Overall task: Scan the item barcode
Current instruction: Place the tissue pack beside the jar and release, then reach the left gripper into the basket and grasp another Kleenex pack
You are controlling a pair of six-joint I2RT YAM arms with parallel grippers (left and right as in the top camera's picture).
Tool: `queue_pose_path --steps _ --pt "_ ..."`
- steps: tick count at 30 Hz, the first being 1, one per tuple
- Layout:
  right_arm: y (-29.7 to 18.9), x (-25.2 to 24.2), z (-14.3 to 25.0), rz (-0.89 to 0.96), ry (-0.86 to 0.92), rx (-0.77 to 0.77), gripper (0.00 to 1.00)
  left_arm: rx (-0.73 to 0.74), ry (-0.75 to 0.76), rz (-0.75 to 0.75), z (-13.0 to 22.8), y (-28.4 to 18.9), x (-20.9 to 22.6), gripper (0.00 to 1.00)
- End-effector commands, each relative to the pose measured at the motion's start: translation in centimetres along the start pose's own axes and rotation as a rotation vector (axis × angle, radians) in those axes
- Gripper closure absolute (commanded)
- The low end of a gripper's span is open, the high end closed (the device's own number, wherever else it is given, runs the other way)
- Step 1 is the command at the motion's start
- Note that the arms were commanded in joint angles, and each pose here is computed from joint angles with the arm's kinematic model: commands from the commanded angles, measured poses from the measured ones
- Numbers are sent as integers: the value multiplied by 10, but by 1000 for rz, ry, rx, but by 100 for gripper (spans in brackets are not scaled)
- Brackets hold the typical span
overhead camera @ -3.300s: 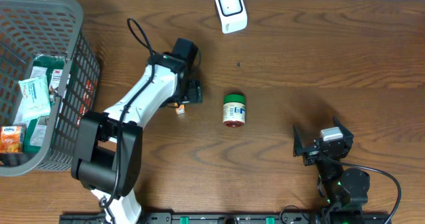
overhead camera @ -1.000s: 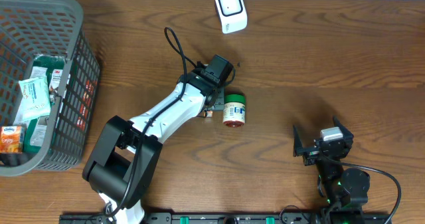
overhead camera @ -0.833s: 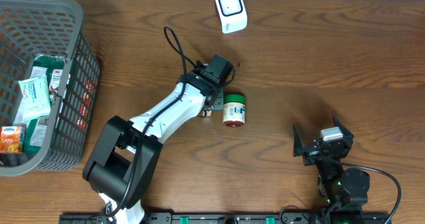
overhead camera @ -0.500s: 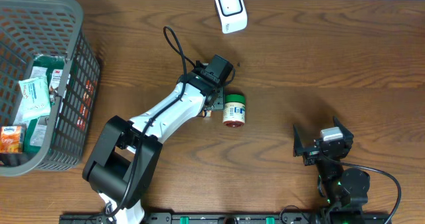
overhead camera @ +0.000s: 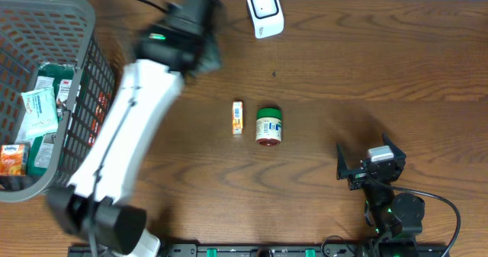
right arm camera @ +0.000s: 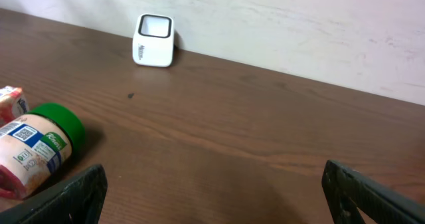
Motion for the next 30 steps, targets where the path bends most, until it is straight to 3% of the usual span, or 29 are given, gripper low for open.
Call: queue_pose_path --steps 1,6,11,15,22,30 --pt "0 0 0 5 15 1 1 -114 -162 -145 -24 -35 81 28" --pt "0 0 0 5 15 1 1 -108 -453 -325 -13 -48 191 28" --pt "0 0 0 5 15 1 1 -6 -697 -511 25 -38 293 28" --pt "0 0 1 5 15 1 1 77 -845 -589 53 -21 340 28" --pt "0 0 1 5 15 1 1 287 -901 -679 92 33 383 32" --pt "0 0 0 5 15 1 1 400 -885 -723 116 73 387 33"
Point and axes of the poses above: each gripper's point midway between its finger pads, its own y axis out along the fingers, its own x axis along the line the jaws close on, z = x × y, the point moved 7 cm from there along -y, back along the fingers, and after that the axes turned 11 degrees about y, right-handed, at the moved point
